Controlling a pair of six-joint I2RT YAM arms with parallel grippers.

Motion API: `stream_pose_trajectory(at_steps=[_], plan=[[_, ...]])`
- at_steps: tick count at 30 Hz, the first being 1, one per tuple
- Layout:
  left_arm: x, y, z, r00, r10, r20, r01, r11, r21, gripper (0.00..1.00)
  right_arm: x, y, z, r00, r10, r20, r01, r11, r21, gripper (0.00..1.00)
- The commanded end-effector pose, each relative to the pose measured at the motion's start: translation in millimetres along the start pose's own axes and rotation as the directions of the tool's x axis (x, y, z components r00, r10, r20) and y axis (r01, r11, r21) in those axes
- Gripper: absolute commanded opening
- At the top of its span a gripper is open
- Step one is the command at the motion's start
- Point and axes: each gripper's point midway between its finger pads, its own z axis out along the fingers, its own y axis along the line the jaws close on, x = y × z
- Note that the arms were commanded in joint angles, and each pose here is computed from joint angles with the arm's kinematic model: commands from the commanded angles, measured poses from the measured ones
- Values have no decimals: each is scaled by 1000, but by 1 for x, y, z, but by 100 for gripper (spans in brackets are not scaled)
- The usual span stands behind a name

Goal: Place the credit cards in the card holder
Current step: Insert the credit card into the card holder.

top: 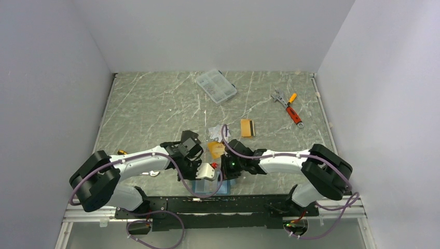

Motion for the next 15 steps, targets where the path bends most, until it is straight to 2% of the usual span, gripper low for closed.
stream_pose_trajectory(at_steps=[1, 15], plan=[[-12, 10, 2, 998, 32, 62, -29, 999, -44, 0, -8, 8, 5, 1000, -5, 16, 5, 1000, 2, 0], [-22, 0, 7, 995, 42, 90, -41, 999, -6, 0, -6, 30, 10, 998, -56, 2, 56, 998, -20, 0]])
